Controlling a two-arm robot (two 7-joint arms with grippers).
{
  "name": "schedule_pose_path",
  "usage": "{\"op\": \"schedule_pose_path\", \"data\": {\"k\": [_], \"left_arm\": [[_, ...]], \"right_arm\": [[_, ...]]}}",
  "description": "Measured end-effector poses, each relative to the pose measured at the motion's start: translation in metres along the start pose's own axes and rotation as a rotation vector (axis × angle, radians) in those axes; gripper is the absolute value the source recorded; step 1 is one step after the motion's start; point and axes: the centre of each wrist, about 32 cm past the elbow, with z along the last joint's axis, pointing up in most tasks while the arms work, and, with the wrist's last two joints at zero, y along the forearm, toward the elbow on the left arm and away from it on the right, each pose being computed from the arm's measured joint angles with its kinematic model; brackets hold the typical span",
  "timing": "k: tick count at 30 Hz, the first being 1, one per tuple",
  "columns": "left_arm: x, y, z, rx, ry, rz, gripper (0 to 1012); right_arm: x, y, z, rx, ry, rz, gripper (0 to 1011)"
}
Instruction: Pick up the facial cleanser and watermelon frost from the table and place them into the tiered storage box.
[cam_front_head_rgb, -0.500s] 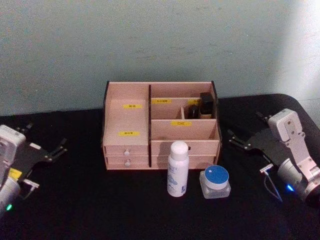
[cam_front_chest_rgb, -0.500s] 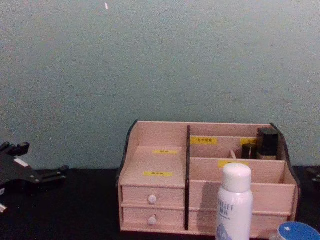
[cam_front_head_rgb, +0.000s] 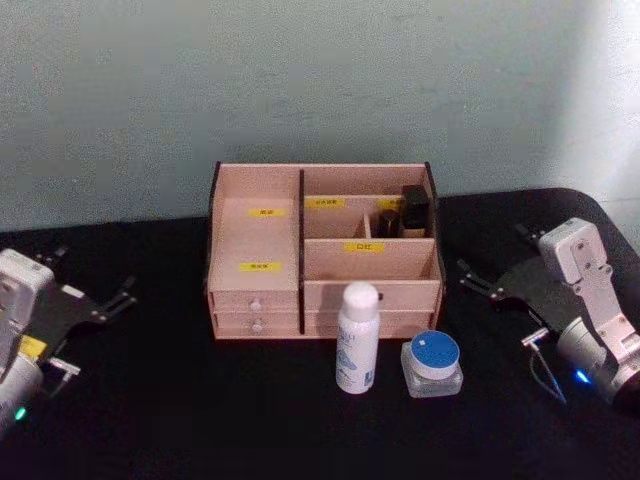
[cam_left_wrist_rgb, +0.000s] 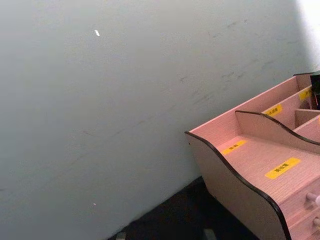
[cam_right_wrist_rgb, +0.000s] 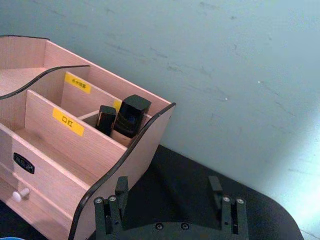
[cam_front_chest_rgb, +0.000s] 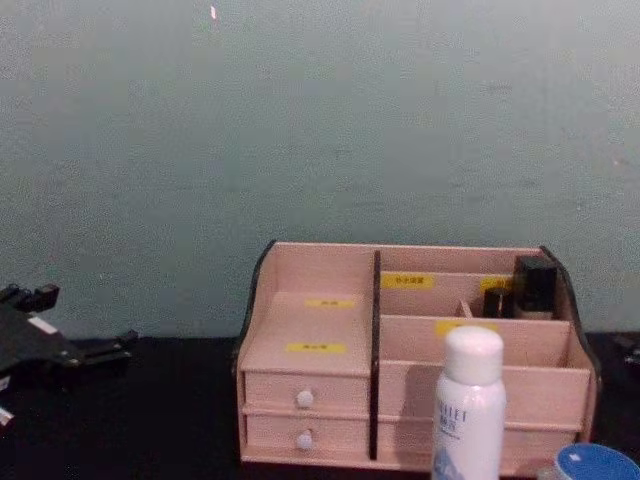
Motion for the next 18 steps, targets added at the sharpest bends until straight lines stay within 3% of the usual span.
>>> {"op": "schedule_pose_path", "data": {"k": [18], "left_arm": [[0.0,0.0,0.0,0.0,0.0,0.0,1002]], "right_arm": [[0.0,0.0,0.0,0.0,0.0,0.0,1003]]}}
